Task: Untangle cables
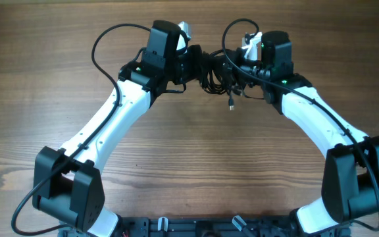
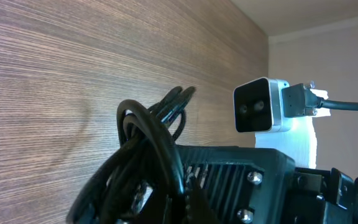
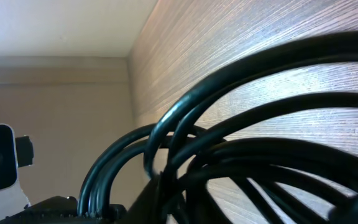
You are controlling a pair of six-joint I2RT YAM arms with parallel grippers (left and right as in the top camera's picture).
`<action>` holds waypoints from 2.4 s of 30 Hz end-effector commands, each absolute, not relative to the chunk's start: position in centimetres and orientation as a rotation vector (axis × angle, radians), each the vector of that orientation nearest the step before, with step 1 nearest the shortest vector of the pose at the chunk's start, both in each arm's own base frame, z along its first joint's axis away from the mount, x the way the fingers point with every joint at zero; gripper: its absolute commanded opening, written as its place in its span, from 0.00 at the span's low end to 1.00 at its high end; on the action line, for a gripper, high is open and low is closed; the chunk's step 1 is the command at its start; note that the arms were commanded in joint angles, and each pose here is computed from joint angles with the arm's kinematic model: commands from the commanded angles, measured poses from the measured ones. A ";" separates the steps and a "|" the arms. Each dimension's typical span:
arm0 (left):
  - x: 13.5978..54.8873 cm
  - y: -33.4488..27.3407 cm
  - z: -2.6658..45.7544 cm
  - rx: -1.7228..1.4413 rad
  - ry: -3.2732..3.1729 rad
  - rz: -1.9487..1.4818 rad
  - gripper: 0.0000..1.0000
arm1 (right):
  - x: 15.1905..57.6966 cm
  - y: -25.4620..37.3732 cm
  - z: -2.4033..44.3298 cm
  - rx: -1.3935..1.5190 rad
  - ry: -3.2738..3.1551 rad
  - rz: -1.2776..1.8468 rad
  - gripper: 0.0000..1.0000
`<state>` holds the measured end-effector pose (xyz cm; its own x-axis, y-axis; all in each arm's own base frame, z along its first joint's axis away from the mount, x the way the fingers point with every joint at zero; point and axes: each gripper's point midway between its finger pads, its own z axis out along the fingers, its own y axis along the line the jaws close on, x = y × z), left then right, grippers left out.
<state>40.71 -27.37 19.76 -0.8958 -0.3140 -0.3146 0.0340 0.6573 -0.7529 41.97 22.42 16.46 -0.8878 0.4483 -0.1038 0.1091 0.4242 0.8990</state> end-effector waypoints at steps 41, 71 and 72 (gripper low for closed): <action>39.1 -25.4 17.4 -0.286 2.586 -0.967 0.04 | 43.5 -1.2 18.7 0.612 2.080 1.433 0.04; 38.8 -25.8 17.6 -0.272 2.594 -1.004 0.04 | 42.2 16.8 18.6 0.340 2.325 1.227 0.40; 38.8 -25.9 17.6 -0.270 2.594 -1.008 0.04 | 42.2 17.4 18.7 0.322 2.320 1.235 0.40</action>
